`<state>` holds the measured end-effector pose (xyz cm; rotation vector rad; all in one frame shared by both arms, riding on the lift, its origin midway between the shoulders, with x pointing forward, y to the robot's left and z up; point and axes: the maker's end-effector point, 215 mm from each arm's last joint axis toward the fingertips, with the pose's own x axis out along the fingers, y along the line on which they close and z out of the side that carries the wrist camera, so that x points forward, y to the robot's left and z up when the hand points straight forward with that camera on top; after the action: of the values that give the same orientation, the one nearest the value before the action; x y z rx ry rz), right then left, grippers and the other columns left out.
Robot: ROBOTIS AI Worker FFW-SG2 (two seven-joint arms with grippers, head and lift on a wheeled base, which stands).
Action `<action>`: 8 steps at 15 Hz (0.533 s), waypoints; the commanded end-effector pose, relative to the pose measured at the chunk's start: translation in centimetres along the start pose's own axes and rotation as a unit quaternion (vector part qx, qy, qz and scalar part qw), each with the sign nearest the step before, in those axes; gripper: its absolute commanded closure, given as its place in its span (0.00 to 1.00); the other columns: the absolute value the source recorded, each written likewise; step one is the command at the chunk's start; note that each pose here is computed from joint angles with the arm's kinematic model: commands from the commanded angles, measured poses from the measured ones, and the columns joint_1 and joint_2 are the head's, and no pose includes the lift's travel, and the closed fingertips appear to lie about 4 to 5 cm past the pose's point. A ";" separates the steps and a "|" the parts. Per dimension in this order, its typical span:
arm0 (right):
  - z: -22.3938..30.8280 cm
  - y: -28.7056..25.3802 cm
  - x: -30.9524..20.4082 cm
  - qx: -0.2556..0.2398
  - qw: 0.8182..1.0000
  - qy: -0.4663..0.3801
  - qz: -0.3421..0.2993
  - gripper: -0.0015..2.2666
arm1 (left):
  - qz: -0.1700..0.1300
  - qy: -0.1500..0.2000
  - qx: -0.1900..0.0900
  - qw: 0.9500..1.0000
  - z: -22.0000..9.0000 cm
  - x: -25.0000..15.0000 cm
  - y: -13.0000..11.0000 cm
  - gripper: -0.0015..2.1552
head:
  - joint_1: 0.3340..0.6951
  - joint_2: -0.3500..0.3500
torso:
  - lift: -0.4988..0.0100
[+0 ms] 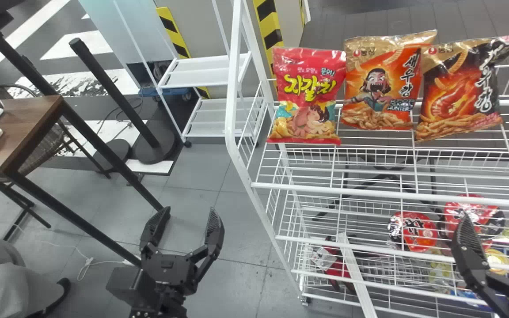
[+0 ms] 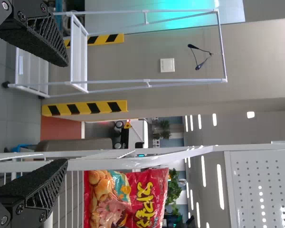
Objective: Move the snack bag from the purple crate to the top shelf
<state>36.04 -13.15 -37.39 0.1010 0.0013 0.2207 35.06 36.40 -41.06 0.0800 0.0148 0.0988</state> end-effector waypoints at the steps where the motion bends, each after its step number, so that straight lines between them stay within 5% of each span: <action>1: 0.2 0.4 0.2 0.001 1.000 -0.002 0.001 0.03 | 0.000 0.000 0.000 1.000 -0.1 0.1 0.1 0.05 | 1.00 1.00 | 0.99; 8: 0.4 0.7 0.6 0.001 1.000 -0.005 0.005 0.03 | -0.001 -0.002 0.001 1.000 0.0 0.5 0.1 0.05 | 1.00 1.00 | 0.99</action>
<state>36.34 -12.50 -37.05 0.0989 -0.0068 0.2314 35.57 36.43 -41.09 0.0801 0.0107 0.0961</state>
